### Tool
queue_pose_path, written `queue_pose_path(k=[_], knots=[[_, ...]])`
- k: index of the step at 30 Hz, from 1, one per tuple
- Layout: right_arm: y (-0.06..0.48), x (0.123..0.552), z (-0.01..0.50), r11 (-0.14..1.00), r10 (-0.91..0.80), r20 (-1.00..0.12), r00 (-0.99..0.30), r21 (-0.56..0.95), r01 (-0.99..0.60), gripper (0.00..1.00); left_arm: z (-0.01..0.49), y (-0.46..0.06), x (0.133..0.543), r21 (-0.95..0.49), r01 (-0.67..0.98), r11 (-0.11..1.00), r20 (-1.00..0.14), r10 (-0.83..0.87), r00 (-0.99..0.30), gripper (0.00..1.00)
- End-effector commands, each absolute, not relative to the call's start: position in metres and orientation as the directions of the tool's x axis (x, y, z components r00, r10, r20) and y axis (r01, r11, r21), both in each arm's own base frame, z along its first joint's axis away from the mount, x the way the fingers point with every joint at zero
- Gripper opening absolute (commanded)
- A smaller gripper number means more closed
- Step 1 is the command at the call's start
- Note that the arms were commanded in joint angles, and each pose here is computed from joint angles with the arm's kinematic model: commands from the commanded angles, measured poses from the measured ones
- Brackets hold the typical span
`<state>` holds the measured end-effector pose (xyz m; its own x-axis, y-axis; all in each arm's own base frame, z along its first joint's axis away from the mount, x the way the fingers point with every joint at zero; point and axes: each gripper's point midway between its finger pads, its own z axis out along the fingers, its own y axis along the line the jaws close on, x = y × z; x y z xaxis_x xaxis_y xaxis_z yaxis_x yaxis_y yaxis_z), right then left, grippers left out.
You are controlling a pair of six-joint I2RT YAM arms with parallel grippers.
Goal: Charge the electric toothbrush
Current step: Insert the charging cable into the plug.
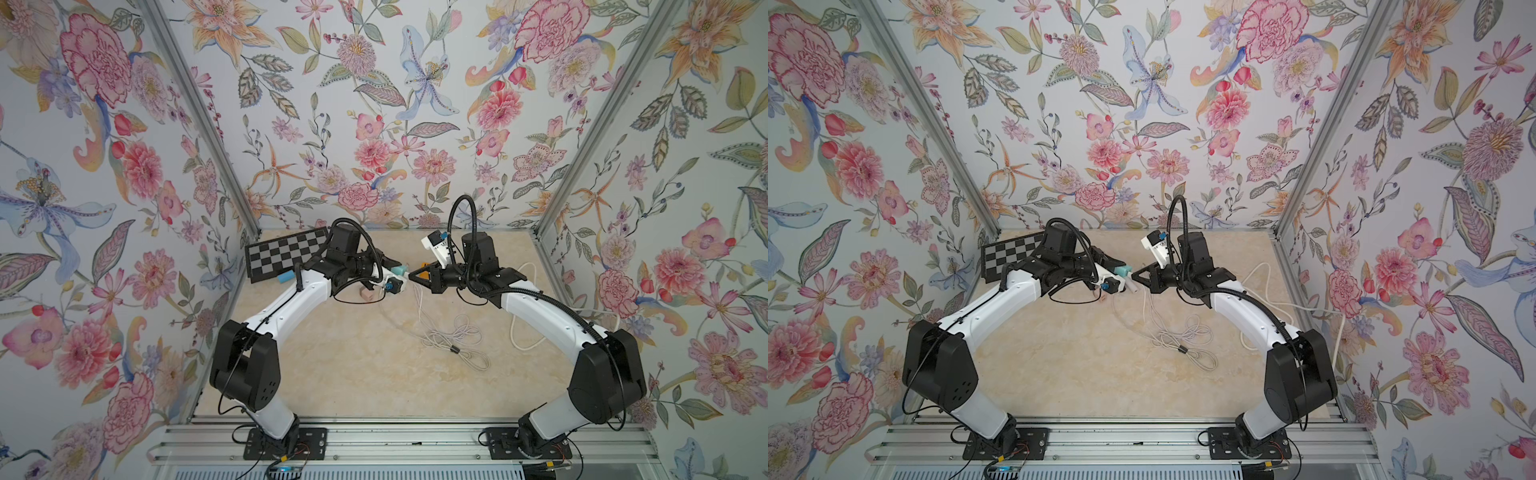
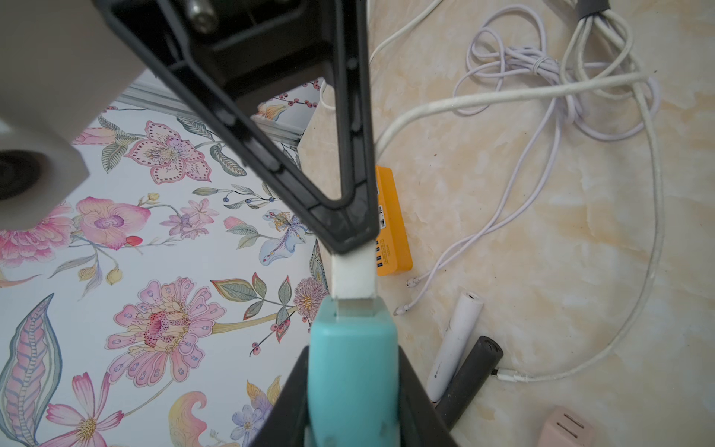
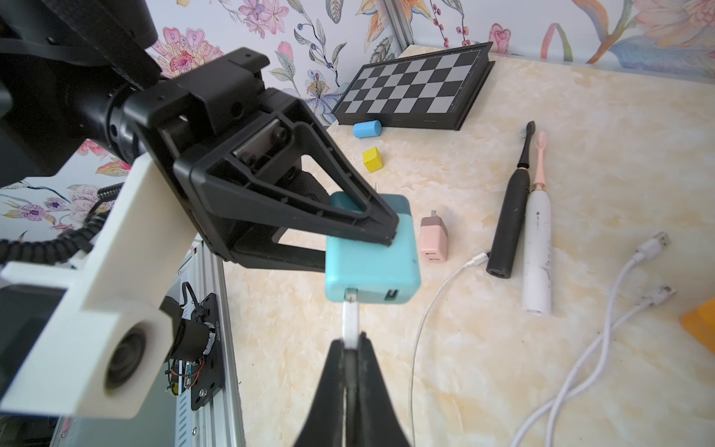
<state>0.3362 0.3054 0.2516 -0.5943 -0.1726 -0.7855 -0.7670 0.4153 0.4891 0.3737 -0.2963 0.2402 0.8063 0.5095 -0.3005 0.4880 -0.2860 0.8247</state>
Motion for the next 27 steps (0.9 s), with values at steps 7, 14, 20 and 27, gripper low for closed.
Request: queue_pose_path(k=[7, 14, 20, 27], knots=[[0.335, 0.35, 0.291, 0.352, -0.043, -0.862, -0.505, 0.46, -0.815, 0.0, 0.305, -0.369, 0.279, 0.893, 0.414, -0.176, -0.405, 0.088, 0.91, 0.0], [0.361, 0.337, 0.285, 0.295, -0.093, -0.865, -0.493, 0.449, -0.843, 0.0, 0.283, -0.385, 0.262, 0.869, 0.377, -0.32, -0.366, 0.097, 0.926, 0.0], [0.368, 0.334, 0.273, 0.31, -0.125, -0.862, -0.491, 0.436, -0.845, 0.0, 0.266, -0.394, 0.247, 0.807, 0.378, -0.454, -0.387, 0.077, 0.919, 0.0], [0.324, 0.329, 0.279, 0.398, -0.079, -0.853, -0.515, 0.447, -0.801, 0.29, 0.224, -0.342, 0.295, 0.744, 0.564, -0.357, -0.393, 0.448, 0.803, 0.0]])
